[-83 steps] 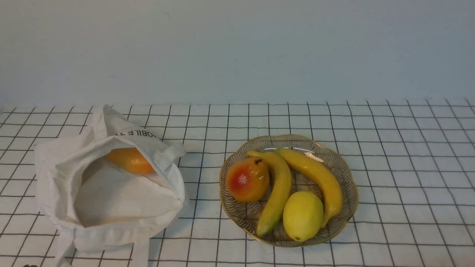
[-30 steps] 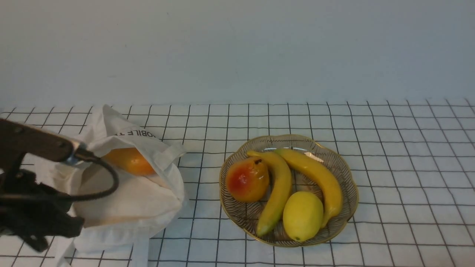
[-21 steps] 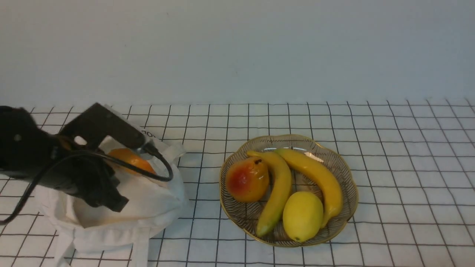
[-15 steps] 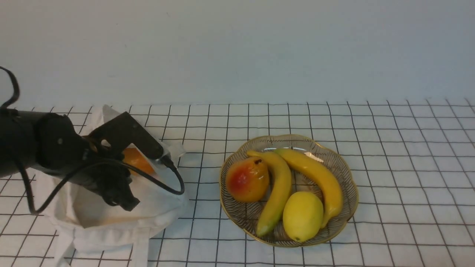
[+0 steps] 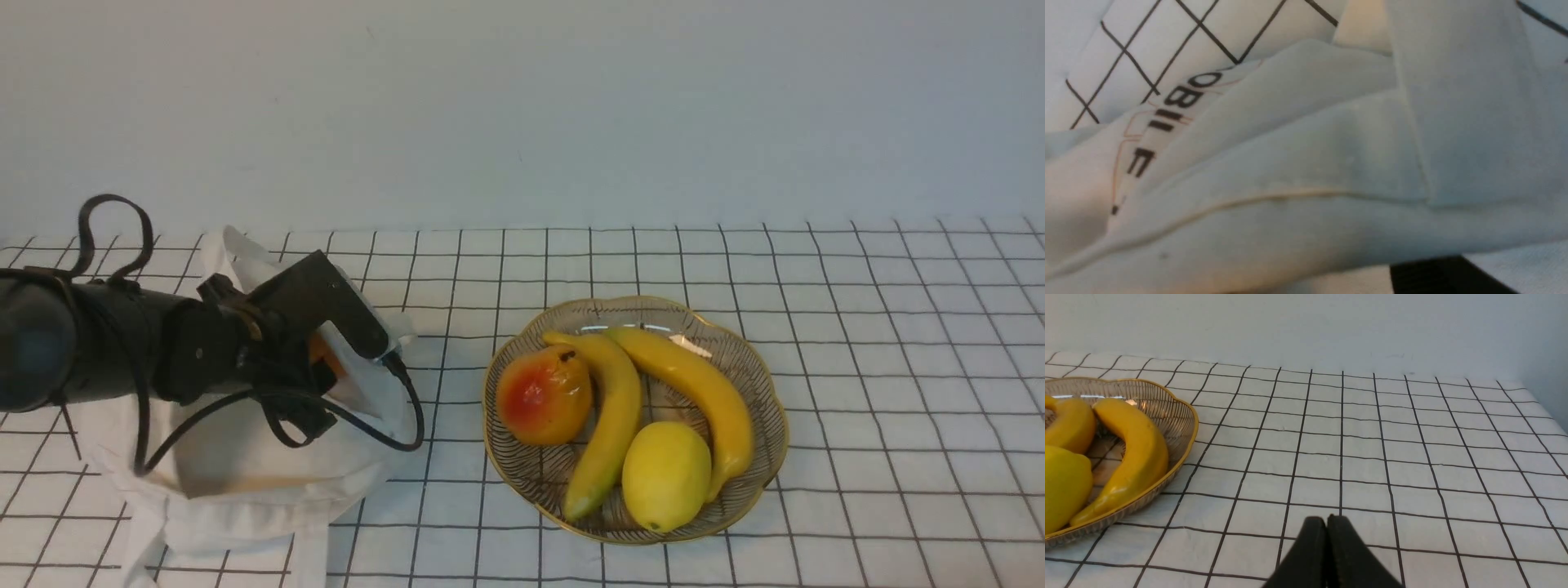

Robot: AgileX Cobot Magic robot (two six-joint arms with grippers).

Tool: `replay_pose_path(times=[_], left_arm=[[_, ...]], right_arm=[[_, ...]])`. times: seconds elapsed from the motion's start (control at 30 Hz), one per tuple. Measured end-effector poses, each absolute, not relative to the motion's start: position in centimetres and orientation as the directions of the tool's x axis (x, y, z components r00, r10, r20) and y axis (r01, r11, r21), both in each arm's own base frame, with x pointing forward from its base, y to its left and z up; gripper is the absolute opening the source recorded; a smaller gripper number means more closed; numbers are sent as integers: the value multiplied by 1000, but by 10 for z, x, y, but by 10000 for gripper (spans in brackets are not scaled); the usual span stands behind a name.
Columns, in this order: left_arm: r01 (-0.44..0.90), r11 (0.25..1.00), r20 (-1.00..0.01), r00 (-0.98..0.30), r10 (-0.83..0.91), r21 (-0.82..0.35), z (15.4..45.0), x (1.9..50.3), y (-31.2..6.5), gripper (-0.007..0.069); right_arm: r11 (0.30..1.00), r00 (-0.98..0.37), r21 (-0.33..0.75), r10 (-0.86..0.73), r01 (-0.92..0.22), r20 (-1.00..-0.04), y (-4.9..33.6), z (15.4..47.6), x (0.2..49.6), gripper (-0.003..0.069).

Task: Take the fruit out of the bag on the white checkered tablecloth and place them on the plate.
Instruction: 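Reach into the cloth bag and grasp the fruit inside with the left gripper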

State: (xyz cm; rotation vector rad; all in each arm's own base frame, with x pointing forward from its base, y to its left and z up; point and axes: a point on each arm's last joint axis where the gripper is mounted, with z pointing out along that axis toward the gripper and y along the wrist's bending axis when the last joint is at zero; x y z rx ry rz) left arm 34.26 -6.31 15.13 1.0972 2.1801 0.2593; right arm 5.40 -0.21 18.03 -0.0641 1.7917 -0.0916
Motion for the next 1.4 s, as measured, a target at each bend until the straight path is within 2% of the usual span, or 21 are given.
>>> replay_pose_path(times=[0.1, 0.27, 0.67, 0.87, 1.1, 1.27, 1.4], left_arm=[[644, 596, -476, -380, 793, 480, 148, 346, -64, 555], [630, 587, -498, -340, 797, 509, 145, 351, -66, 603], [655, 435, -418, -195, 887, 618, 150, 353, -67, 603], [597, 430, -437, -144, 888, 677, 156, 360, -63, 601], [611, 391, -403, -125, 906, 689, 138, 364, -63, 601], [550, 401, -408, -117, 905, 732, 137, 369, -61, 601], [521, 379, -377, -115, 919, 765, 130, 373, -59, 601]], right_arm=[[995, -221, -97, -93, 6, -971, -2, 180, 54, -14], [995, -221, -99, -95, 6, -971, -2, 180, 54, -14], [995, -221, -99, -95, 6, -971, -2, 180, 54, -14], [995, -221, -98, -94, 6, -971, -2, 180, 54, -14], [995, -221, -98, -94, 6, -971, -2, 180, 54, -14], [995, -221, -98, -94, 6, -971, -2, 180, 54, -14], [995, -221, -98, -94, 6, -971, -2, 180, 54, -14]])
